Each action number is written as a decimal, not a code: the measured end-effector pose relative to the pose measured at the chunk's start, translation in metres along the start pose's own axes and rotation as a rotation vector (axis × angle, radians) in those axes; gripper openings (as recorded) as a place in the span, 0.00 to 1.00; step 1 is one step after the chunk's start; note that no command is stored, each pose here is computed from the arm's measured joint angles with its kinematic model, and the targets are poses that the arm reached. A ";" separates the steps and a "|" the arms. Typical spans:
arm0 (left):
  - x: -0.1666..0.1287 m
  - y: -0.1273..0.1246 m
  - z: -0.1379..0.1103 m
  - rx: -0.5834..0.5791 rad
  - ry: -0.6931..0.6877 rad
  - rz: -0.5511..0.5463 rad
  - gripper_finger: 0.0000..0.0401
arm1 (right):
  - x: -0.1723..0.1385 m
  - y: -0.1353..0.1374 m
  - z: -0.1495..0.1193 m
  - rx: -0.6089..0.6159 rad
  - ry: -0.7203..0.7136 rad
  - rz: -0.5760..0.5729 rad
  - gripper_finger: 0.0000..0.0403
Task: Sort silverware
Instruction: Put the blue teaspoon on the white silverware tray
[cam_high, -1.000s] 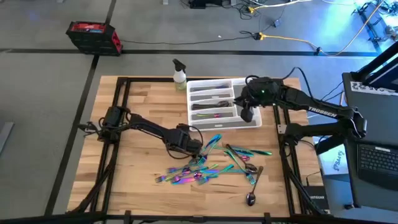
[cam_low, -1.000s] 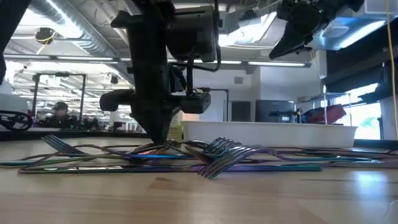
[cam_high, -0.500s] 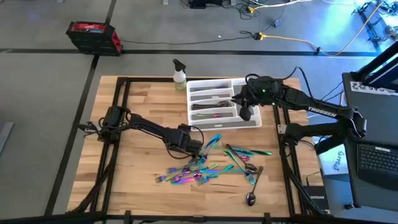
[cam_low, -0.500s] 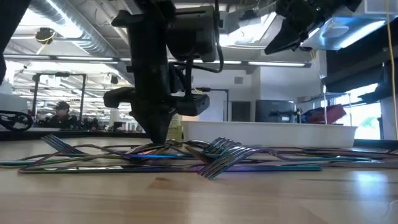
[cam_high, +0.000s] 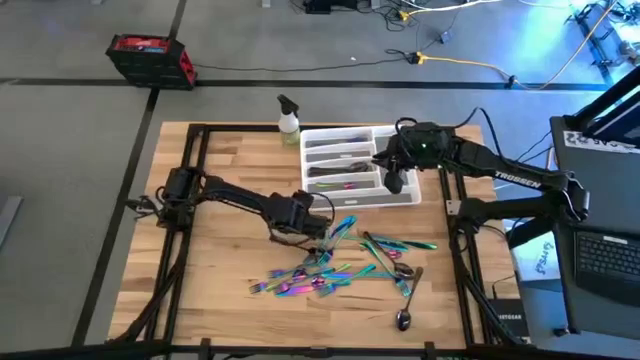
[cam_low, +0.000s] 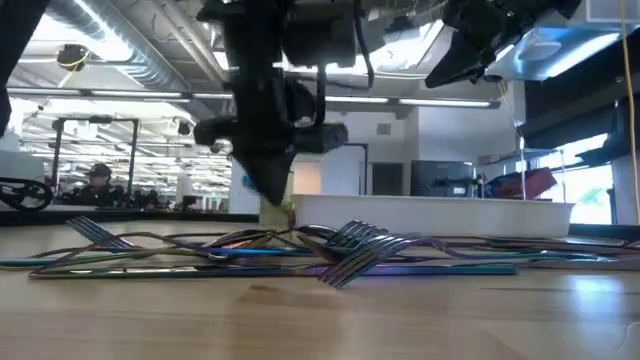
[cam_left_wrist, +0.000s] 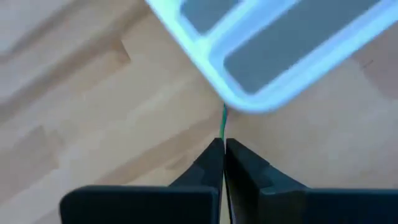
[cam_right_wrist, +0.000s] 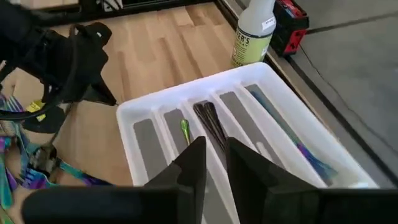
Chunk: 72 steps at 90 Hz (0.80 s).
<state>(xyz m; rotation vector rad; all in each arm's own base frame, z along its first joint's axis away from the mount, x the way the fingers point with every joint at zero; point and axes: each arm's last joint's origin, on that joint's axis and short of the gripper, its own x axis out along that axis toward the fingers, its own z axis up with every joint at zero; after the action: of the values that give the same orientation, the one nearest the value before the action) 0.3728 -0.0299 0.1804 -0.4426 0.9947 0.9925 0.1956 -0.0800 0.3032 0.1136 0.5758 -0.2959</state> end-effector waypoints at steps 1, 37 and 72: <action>-0.002 0.001 0.001 0.001 -0.003 -0.003 0.00 | 0.000 0.000 0.000 0.004 0.000 0.000 0.12; -0.042 0.031 0.040 0.051 -0.145 -0.065 0.00 | 0.001 0.001 0.000 0.083 0.006 0.020 0.12; -0.029 0.042 0.001 -0.148 -0.017 0.053 0.08 | 0.022 0.001 -0.005 0.089 0.087 0.080 0.12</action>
<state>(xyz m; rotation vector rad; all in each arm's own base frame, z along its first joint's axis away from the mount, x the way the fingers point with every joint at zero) 0.3319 -0.0217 0.2109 -0.5321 0.9248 1.1203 0.2110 -0.0837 0.2866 0.2363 0.6426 -0.2394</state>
